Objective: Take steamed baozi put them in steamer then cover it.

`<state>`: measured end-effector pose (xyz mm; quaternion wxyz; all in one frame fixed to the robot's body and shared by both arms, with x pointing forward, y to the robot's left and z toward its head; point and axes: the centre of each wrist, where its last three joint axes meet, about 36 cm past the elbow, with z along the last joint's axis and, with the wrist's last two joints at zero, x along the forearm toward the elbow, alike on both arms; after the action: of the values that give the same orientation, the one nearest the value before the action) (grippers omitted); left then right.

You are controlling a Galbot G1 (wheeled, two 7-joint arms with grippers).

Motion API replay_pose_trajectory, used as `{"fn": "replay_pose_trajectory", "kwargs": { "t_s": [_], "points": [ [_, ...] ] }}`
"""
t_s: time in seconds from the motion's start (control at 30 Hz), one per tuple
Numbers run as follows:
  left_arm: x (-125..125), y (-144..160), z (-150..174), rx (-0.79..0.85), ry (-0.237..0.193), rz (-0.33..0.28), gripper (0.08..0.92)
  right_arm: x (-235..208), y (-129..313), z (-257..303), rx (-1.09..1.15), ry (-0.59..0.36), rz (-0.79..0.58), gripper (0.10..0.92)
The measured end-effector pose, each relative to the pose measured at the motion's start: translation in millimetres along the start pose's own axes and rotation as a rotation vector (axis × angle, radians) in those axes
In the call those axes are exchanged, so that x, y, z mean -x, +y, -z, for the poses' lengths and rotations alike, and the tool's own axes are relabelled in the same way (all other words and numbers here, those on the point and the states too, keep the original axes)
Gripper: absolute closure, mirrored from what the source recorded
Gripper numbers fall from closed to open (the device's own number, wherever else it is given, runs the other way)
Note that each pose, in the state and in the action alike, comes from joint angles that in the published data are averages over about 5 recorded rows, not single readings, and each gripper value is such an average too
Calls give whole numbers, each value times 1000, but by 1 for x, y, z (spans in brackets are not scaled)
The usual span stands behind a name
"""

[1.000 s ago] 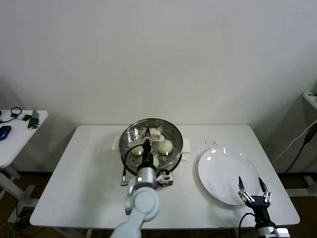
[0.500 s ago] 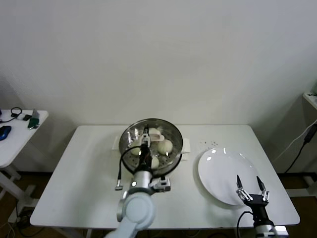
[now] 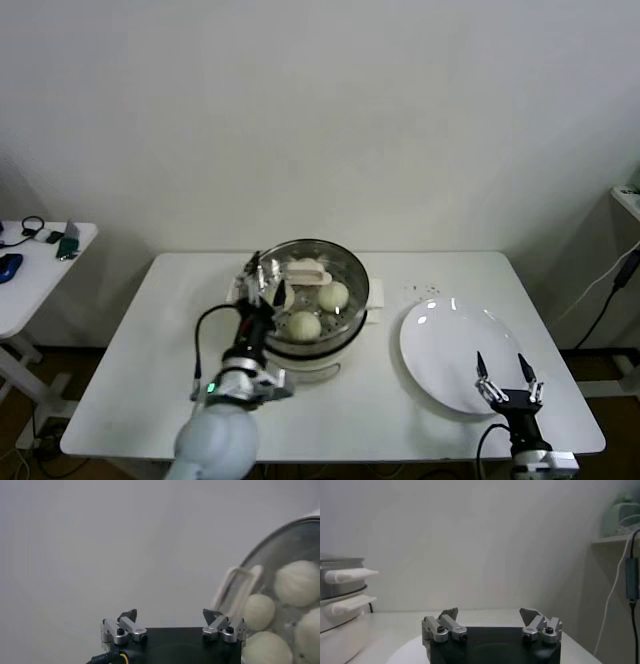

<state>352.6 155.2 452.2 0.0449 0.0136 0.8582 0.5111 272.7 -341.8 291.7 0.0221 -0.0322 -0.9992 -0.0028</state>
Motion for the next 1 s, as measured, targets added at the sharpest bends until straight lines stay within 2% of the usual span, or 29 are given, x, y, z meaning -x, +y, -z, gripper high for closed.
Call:
{"fn": "replay_pose_trajectory", "kwargs": {
  "t_s": [0.2,0.4,0.53,0.73,1.0],
  "points": [
    [-5,27,-57,-253,33,17,177,-3,7,3,-24,-1,7,200],
    [-24,32,-117,-527,61,-16,177,-6,11,4,-41,-2,16,200],
    [-35,22,-151,-696,67,-30,177,-7,11,3,-46,2,21,200],
    [-52,-8,-189,-875,82,-21,177,-8,13,4,-46,7,29,200],
    [-77,-46,-208,-1023,116,-4,177,-9,16,4,-43,15,42,200]
  ]
}}
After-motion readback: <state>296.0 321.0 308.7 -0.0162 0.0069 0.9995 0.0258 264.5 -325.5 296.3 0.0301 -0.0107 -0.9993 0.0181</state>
